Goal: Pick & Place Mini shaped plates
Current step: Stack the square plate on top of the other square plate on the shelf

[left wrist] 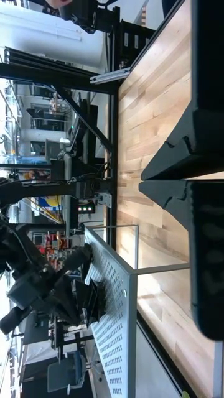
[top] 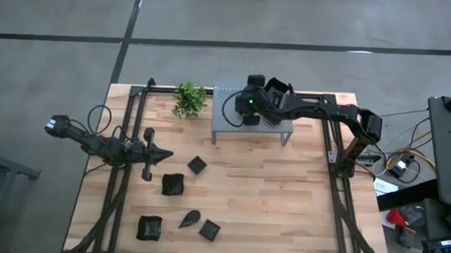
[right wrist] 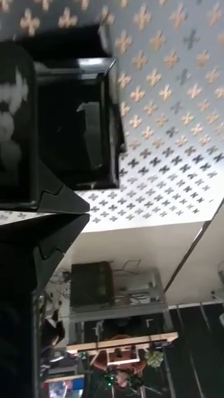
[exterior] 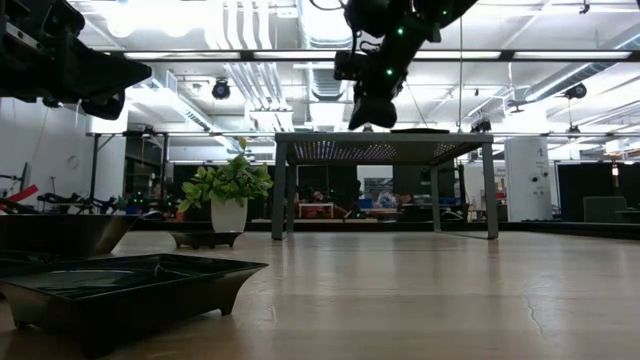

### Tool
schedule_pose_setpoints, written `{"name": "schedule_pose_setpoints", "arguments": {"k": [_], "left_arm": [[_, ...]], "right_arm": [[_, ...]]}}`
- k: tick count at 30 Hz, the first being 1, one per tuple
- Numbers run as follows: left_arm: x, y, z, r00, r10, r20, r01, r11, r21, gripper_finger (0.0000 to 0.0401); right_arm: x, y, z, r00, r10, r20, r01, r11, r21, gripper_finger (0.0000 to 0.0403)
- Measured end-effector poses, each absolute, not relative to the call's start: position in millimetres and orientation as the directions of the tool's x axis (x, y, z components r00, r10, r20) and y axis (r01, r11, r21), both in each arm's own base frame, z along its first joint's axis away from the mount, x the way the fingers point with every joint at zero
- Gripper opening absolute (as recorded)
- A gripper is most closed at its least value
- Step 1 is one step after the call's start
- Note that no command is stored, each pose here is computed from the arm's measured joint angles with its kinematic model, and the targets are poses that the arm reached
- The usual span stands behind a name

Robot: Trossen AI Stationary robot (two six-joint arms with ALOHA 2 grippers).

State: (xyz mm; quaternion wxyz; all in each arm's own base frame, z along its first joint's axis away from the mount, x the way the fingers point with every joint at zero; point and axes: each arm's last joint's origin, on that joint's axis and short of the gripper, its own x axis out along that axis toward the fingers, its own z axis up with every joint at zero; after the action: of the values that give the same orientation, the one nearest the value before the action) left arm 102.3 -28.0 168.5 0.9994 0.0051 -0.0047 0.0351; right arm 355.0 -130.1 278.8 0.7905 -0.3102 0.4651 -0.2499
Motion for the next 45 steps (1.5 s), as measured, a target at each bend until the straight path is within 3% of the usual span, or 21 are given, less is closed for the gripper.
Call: {"name": "schedule_pose_setpoints", "arguments": {"k": [13, 26, 33, 45], "left_arm": [[102.3, -28.0, 168.5, 0.997, 0.07, 0.01, -0.07, 0.997, 0.01, 0.0], [102.3, -28.0, 168.5, 0.998, 0.07, 0.01, -0.07, 0.998, 0.01, 0.0], [102.3, -28.0, 168.5, 0.998, 0.07, 0.01, -0.07, 0.998, 0.01, 0.0], [102.3, -28.0, 168.4, 0.998, 0.07, 0.01, -0.07, 0.998, 0.01, 0.0]], "right_arm": [[352.4, -131.1, 273.8, 0.472, -0.598, -0.648, 0.037, 0.748, -0.663, 0.0008], [356.7, -139.1, 282.5, 0.49, -0.676, -0.55, 0.184, 0.697, -0.693, 0.0008], [351.4, -145.2, 267.0, 0.407, -0.66, -0.631, 0.123, 0.725, -0.678, 0.0008], [355.7, -140.6, 269.2, 0.408, -0.694, -0.593, 0.13, 0.687, -0.715, 0.0008]]}}
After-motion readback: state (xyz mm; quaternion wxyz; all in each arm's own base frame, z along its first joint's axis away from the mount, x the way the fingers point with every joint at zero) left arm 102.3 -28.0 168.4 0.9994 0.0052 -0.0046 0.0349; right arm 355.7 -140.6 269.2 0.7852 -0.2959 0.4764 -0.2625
